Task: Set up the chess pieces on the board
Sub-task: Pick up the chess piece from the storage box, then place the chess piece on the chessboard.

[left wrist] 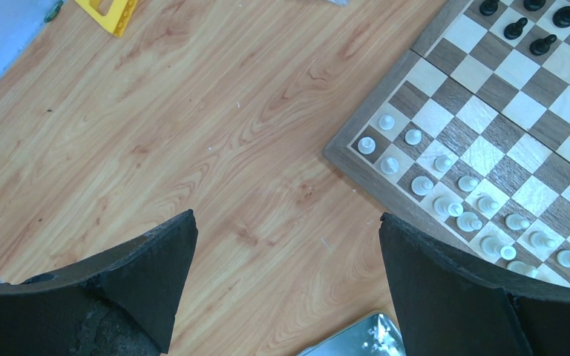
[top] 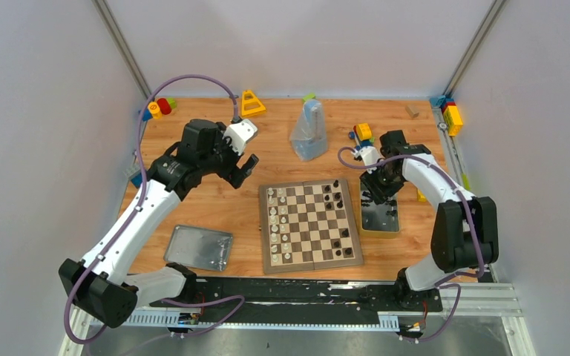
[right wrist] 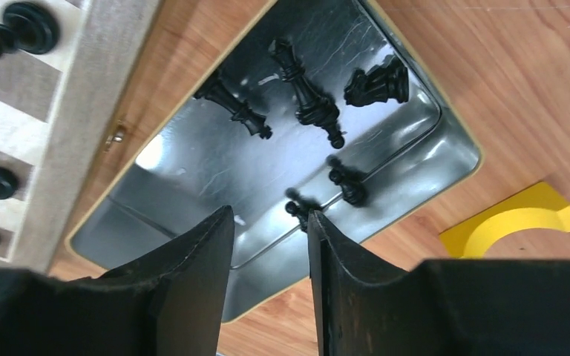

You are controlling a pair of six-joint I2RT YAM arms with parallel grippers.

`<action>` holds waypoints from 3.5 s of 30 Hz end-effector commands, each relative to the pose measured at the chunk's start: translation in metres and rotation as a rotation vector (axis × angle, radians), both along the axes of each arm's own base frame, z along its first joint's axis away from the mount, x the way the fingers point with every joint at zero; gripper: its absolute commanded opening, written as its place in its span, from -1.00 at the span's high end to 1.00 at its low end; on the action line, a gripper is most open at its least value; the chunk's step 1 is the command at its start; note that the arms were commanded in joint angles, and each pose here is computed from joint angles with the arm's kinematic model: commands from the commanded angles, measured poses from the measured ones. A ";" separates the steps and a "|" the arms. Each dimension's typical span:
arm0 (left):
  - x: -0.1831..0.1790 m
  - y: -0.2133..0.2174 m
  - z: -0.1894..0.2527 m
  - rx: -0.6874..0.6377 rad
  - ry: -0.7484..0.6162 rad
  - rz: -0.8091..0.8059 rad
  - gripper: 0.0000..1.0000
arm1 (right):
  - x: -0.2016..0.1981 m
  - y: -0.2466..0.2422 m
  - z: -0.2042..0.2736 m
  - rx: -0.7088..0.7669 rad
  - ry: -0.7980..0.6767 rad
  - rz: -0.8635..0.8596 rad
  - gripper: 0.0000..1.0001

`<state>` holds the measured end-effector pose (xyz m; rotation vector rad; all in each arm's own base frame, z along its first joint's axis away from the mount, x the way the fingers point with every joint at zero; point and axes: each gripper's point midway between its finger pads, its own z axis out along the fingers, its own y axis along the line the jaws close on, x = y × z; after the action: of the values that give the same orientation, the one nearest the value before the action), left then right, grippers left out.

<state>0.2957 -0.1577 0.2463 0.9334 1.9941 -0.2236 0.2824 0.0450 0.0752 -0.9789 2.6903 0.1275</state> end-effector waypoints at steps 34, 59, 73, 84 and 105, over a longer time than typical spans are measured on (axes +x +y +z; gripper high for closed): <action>0.010 -0.004 0.001 0.006 0.000 -0.008 -1.00 | 0.021 -0.033 -0.049 -0.232 0.043 0.418 0.27; 0.010 -0.003 0.002 0.011 -0.001 -0.003 -1.00 | 0.034 -0.018 -0.018 -0.160 -0.035 0.394 0.94; 0.015 -0.002 0.019 -0.001 -0.056 0.001 -1.00 | 0.018 0.083 0.100 0.446 -0.297 0.407 1.00; 0.024 -0.013 0.060 -0.094 -0.169 -0.020 -1.00 | -0.012 0.185 0.107 0.894 -0.354 0.567 0.99; 0.024 -0.016 0.051 -0.111 -0.162 -0.030 -1.00 | -0.050 0.253 -0.003 0.884 -0.172 0.619 0.98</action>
<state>0.3200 -0.1721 0.2801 0.9002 1.8710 -0.2504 0.2226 0.2911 0.0700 -1.3103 1.8324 1.1991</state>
